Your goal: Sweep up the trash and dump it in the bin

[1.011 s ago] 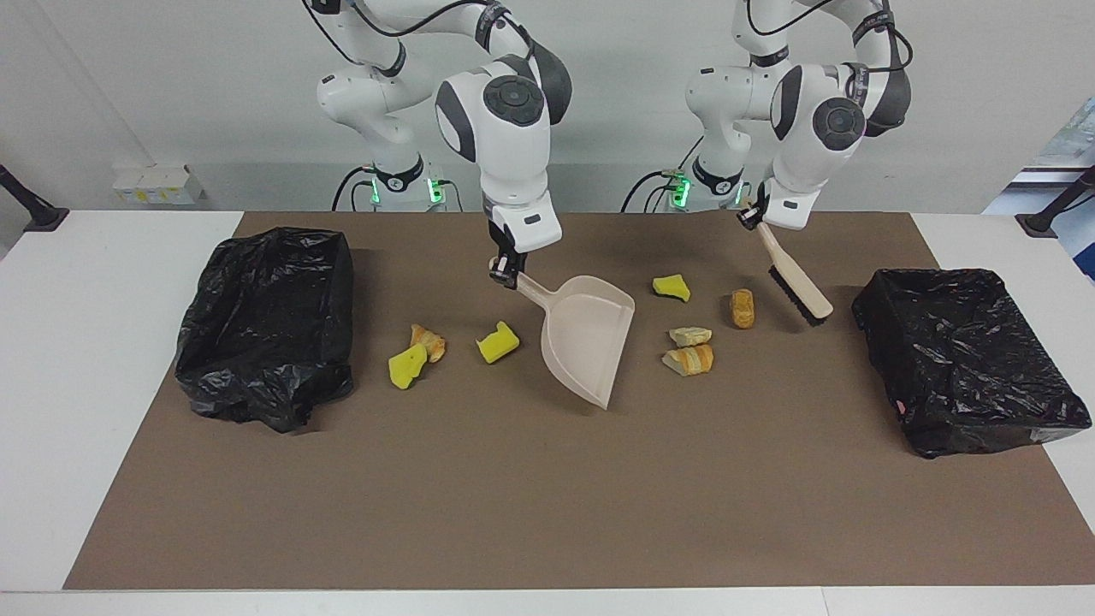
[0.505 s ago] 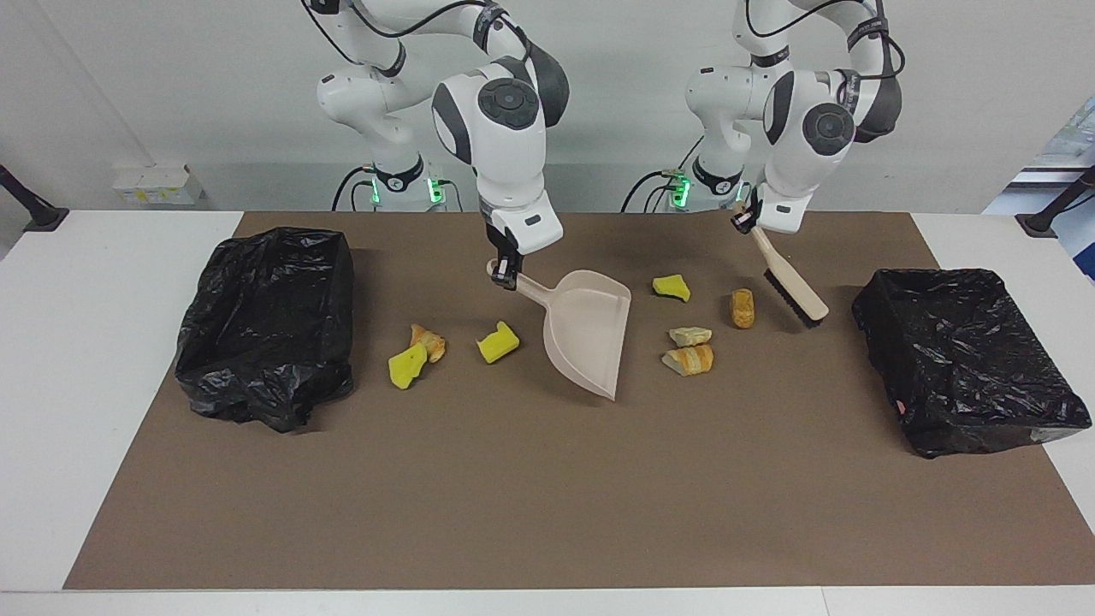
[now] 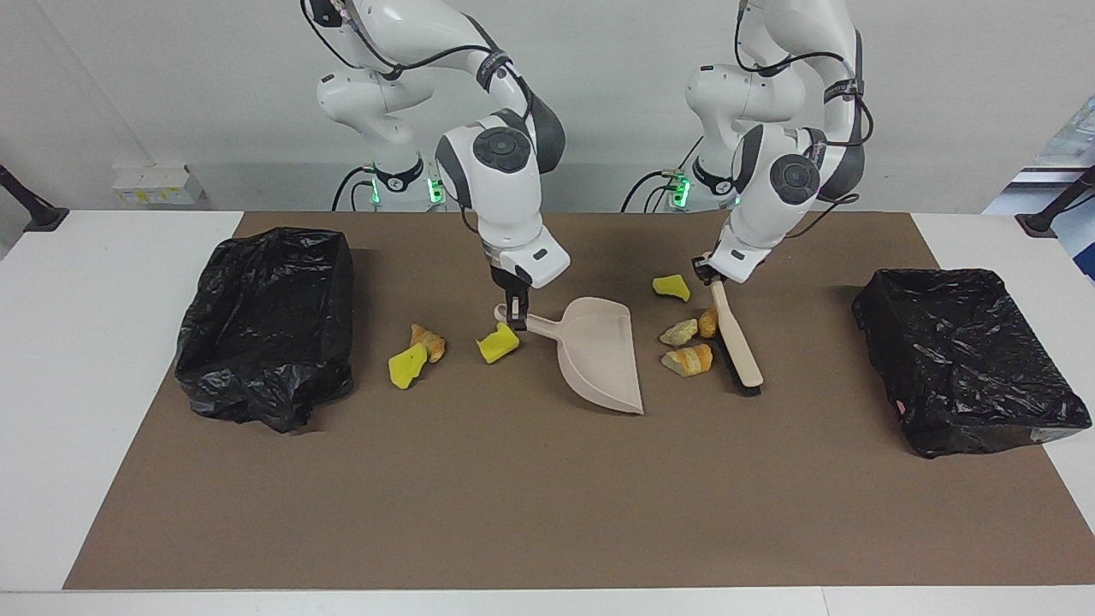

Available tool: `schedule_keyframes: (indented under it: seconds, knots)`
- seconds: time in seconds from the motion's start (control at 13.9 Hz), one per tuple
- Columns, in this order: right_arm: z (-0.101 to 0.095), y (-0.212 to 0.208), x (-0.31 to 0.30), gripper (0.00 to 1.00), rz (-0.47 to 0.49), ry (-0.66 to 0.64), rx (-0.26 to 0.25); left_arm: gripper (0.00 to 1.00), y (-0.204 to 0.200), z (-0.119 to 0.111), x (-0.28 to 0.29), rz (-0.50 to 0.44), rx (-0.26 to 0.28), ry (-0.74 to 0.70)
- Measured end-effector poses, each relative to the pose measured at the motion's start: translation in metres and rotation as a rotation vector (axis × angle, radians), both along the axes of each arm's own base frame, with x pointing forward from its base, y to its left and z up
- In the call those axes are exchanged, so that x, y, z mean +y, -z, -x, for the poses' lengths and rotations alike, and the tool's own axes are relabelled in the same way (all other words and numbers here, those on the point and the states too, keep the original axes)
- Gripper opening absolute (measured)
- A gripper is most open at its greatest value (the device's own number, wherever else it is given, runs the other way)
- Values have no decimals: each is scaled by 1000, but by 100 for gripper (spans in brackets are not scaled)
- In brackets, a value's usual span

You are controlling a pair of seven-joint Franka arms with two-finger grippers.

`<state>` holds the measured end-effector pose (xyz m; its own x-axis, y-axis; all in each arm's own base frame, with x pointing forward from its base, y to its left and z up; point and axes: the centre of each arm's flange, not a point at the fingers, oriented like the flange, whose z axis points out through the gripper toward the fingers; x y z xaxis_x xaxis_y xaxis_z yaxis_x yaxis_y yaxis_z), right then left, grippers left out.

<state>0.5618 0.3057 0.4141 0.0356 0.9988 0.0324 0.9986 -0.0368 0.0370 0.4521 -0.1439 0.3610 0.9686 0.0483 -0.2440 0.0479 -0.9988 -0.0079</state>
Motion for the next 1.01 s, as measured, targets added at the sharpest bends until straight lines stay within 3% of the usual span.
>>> schedule_keyframes:
  seconds: [0.22,0.36,0.79,1.01]
  knots:
    - [-4,14,-1,32,1,4,8,27,9,-7,-7,20,19,37]
    - [-6,26,8,32,-53,27,17,27,12,-8,-23,62,32,61]
    - [-6,41,22,32,-102,38,15,27,-8,13,-108,156,16,213]
    - [-6,41,22,32,-103,38,16,27,-22,16,-113,148,39,197]
